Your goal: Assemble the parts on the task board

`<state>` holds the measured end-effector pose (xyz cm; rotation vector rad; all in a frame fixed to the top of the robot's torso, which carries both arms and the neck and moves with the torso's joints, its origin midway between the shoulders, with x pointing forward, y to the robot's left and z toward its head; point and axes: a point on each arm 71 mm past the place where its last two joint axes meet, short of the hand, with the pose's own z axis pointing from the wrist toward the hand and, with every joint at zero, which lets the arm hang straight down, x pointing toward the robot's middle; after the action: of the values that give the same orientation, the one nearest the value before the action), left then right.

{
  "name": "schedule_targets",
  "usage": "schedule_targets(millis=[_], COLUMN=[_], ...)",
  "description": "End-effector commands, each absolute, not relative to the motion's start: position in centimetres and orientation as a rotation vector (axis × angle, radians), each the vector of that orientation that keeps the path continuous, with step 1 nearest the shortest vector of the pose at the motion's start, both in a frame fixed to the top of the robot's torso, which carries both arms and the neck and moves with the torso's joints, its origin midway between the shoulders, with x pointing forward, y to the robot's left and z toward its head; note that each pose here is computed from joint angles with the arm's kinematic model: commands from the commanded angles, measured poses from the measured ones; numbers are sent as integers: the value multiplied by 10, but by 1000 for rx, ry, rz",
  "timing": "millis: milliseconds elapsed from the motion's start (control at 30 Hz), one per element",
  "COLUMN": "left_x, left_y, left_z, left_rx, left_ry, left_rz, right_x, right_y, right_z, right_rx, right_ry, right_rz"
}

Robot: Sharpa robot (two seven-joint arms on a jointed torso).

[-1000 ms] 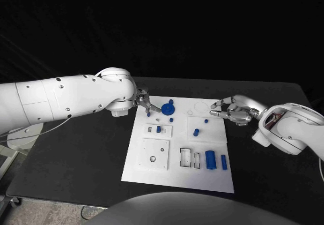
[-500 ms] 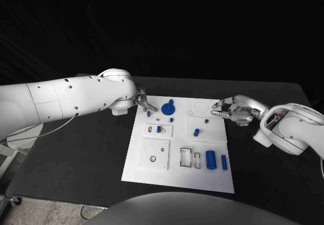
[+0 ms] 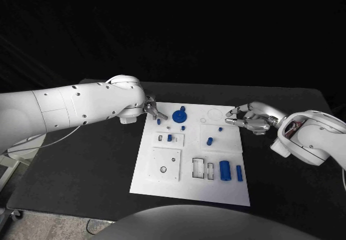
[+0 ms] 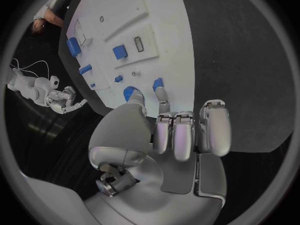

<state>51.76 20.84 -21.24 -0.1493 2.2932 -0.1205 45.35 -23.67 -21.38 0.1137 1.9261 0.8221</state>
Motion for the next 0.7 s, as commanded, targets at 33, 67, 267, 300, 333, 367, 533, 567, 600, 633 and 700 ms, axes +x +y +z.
schedule_targets(millis=[33,67,267,300,333,367,533,567,600,633,700], left_x=[518,518,519,519,519,519,520,520,520,520,520], left_y=[207,208,210,210,210,210,210,210,210,209,209], left_z=[-216,-217,-222,-222,-223,-224,-226,-226,-226,-226,-226], left_rx=[-139,-142,-153,-154,-155,-155,-156,-157,-158,-159,-161], left_ry=[2296,2295,2297,2298,2299,2300,2303,2303,2301,2300,2297], left_rz=[-132,-131,-123,-122,-122,-121,-118,-119,-120,-121,-123], right_x=[453,453,452,452,452,452,452,451,451,451,451], right_y=[-235,-234,-233,-233,-233,-233,-233,-233,-233,-233,-233], right_z=[-214,-214,-214,-214,-214,-214,-214,-214,-214,-214,-214], right_rx=[100,100,96,96,96,96,97,97,97,97,97], right_ry=[1933,1932,1933,1933,1932,1932,1931,1932,1932,1932,1933], right_rz=[835,836,842,842,842,842,842,842,842,842,842])
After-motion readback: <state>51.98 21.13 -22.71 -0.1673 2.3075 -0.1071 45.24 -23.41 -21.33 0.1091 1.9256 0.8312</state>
